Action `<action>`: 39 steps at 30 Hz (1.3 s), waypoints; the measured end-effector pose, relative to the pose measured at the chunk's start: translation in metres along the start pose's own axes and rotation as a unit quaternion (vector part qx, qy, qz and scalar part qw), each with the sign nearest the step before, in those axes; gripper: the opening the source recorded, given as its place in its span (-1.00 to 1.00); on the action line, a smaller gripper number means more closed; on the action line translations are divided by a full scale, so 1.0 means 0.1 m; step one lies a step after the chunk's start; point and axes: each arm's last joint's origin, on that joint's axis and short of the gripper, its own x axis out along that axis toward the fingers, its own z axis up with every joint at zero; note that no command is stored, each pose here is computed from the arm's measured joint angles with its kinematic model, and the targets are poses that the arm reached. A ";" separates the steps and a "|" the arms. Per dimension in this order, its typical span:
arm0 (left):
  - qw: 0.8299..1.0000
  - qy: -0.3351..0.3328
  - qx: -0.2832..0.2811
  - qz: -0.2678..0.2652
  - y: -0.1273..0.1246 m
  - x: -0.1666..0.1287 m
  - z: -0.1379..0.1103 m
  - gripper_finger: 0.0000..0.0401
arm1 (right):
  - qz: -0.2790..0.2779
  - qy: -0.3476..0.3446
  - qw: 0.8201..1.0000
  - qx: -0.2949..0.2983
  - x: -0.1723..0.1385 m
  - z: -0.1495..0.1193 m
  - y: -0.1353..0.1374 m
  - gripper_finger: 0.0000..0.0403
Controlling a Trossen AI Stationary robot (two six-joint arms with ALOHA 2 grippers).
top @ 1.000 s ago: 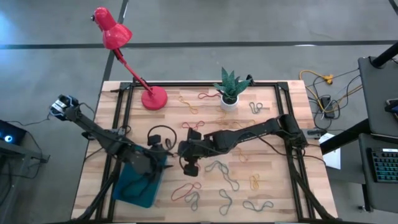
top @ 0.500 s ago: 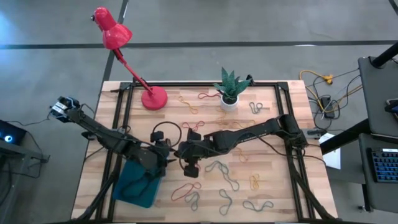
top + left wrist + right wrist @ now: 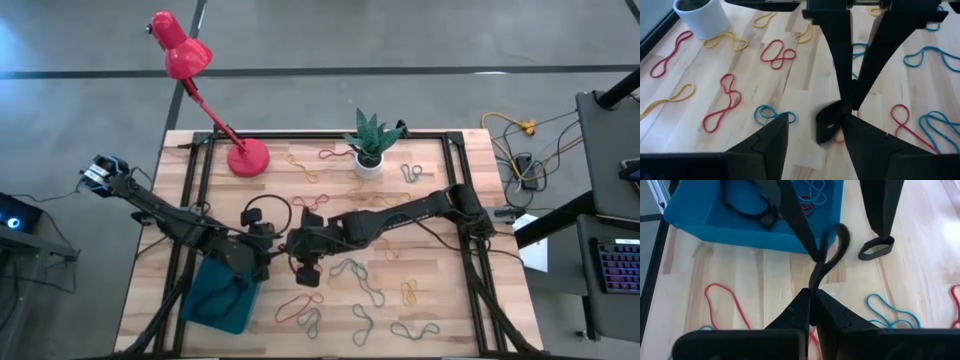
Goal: Pick and place rubber bands into bin
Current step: Put the black rubber band into the blue bin
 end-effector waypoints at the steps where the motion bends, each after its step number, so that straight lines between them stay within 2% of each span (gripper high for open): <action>1: 1.000 0.001 0.000 -0.003 0.00 0.00 0.00 -0.12 | 0.000 0.000 1.000 0.000 0.00 0.00 0.00 -0.96; 6: 0.999 0.022 -0.002 -0.043 -0.02 0.00 -0.01 -0.10 | -0.003 -0.001 1.000 -0.003 0.00 0.00 0.00 -0.96; 18: 0.999 0.011 -0.010 -0.050 -0.01 0.02 0.03 -0.13 | -0.001 -0.012 1.000 0.000 0.00 0.02 0.00 -0.96; 22: 0.998 0.015 -0.009 -0.059 -0.01 0.02 0.03 -0.31 | -0.001 -0.011 1.000 0.000 0.00 0.02 0.00 -0.96; 30: 0.997 0.021 -0.002 -0.071 -0.02 0.02 0.02 -0.95 | -0.001 -0.011 1.000 0.001 0.00 0.02 0.00 -0.96; 35: 0.997 0.008 0.009 -0.075 -0.03 0.02 0.05 -0.97 | -0.001 -0.011 1.000 0.018 0.00 0.02 0.00 -0.90; 39: 0.997 0.007 0.010 -0.073 -0.03 0.02 0.05 -0.99 | -0.001 -0.010 0.999 0.035 0.00 0.02 0.00 -0.71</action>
